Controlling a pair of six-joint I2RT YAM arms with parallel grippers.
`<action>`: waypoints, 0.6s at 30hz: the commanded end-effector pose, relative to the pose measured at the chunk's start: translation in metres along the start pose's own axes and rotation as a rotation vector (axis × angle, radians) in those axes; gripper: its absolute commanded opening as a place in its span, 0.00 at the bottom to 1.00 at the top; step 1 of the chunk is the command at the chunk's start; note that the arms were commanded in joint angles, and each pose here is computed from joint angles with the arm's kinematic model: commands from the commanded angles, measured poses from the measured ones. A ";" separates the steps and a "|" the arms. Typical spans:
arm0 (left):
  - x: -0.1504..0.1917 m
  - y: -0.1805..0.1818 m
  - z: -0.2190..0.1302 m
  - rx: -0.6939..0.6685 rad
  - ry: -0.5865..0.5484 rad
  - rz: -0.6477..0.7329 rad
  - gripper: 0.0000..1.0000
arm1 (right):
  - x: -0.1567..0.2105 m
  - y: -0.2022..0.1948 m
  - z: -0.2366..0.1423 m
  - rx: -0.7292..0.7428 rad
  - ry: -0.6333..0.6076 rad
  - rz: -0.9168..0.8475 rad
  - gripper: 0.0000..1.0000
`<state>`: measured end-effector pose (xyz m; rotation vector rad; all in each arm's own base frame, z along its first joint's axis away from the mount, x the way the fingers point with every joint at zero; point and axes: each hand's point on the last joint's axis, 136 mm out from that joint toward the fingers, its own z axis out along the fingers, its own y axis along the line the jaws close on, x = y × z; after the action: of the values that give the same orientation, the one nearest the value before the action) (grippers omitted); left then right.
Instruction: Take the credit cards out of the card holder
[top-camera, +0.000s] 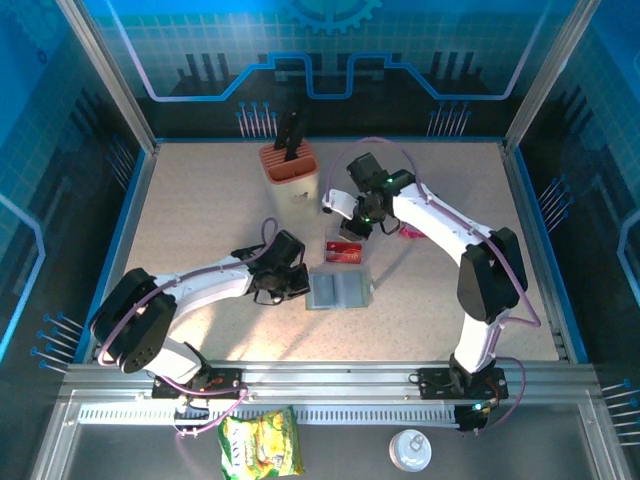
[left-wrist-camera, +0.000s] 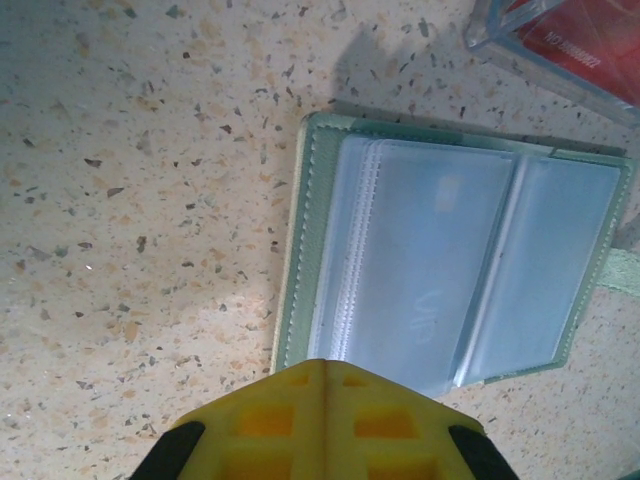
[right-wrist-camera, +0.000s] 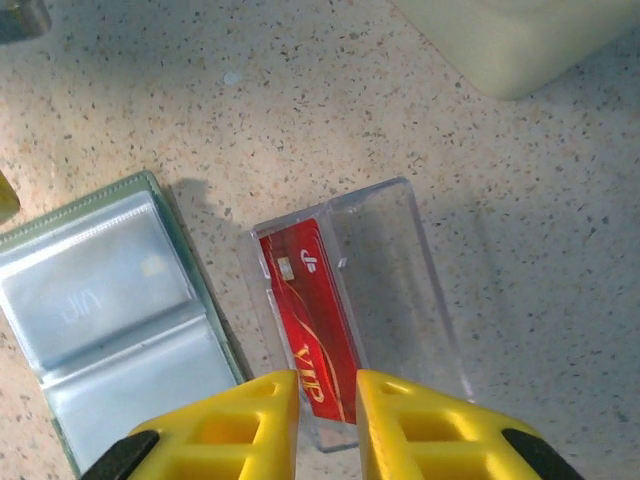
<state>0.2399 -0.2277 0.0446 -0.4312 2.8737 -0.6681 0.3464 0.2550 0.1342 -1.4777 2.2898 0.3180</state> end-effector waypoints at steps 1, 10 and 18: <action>-0.001 0.003 0.003 -0.017 0.007 0.012 0.01 | -0.011 0.012 0.000 0.001 -0.078 0.196 0.22; 0.002 0.002 0.010 0.001 0.028 0.006 0.00 | 0.000 0.038 0.006 -0.057 -0.159 0.610 0.21; 0.004 0.004 0.018 -0.004 0.045 -0.003 0.00 | 0.009 0.061 0.007 -0.169 -0.195 0.871 0.21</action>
<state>0.2426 -0.2322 0.0347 -0.4313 2.8858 -0.6729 0.2952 0.2623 0.1123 -0.5460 2.6440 0.7074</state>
